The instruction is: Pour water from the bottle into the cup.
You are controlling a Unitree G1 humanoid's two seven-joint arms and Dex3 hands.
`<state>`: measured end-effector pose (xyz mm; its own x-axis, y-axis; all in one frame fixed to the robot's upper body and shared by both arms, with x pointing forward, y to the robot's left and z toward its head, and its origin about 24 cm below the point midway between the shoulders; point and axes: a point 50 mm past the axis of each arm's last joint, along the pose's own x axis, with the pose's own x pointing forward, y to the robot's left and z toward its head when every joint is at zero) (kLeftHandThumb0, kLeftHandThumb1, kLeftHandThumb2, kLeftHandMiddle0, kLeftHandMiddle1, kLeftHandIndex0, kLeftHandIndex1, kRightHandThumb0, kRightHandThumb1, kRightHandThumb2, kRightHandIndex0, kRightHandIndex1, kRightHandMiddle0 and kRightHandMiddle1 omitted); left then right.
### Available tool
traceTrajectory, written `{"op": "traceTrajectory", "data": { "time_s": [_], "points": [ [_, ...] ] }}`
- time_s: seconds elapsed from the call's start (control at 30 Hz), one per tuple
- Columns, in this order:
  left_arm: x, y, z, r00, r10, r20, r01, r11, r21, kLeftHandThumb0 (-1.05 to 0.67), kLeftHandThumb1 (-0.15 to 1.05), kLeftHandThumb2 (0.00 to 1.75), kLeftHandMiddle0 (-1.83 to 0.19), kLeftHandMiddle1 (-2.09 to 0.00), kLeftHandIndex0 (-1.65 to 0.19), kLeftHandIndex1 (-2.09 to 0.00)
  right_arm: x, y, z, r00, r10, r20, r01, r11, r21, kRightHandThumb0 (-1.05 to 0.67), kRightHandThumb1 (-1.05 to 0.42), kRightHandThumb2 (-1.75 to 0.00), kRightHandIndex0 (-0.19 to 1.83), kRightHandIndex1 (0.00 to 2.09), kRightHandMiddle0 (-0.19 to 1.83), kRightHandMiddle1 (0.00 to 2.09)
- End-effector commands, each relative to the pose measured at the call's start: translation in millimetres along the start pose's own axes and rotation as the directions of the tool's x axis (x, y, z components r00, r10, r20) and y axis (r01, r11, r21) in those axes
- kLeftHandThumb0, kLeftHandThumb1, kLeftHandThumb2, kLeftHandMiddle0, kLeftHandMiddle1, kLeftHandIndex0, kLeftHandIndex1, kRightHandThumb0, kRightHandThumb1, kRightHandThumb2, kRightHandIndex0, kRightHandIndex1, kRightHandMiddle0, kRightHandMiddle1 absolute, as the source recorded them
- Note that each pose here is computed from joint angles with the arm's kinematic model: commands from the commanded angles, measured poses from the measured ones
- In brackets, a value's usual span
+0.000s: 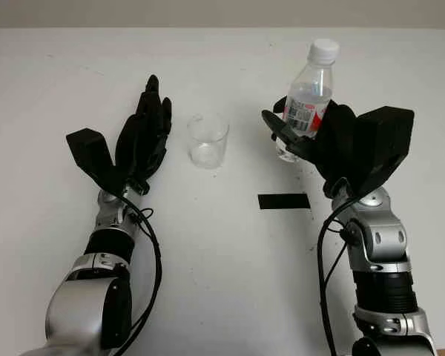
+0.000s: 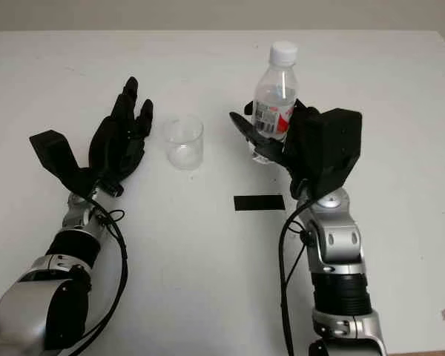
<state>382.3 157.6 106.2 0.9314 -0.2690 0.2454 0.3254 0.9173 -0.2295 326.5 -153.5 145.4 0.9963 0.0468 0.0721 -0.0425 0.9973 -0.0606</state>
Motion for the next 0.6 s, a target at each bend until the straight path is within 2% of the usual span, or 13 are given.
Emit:
{"op": "traceTrajectory", "data": {
  "time_s": [0.0,0.23,0.57],
  "points": [
    [-4.9,3.4,-6.0,1.000,0.005,-0.023,-0.005,1.000,-0.005,-0.82,1.05,0.61,0.19,0.00,0.19,0.00,-3,4,-0.8,1.000,0.005,0.014,-0.005,1.000,0.013,-0.44,-1.05,-0.44,1.50,2.09,1.14,2.09],
    [-5.7,5.3,-5.0,1.000,0.005,-0.025,-0.005,1.000,0.014,-0.82,1.05,0.63,0.19,0.00,0.19,0.00,-11,9,-16.9,0.999,0.016,0.050,-0.017,1.000,0.024,-0.43,-1.05,-0.47,1.55,2.09,1.19,2.09],
    [-5.2,5.5,-4.3,1.000,-0.002,-0.023,0.002,1.000,0.009,-0.81,1.05,0.63,0.19,0.00,0.19,0.00,-17,14,-25.0,0.998,-0.005,0.055,0.006,1.000,-0.009,-0.44,-1.05,-0.47,1.47,2.09,1.16,2.09]
  ]
}}
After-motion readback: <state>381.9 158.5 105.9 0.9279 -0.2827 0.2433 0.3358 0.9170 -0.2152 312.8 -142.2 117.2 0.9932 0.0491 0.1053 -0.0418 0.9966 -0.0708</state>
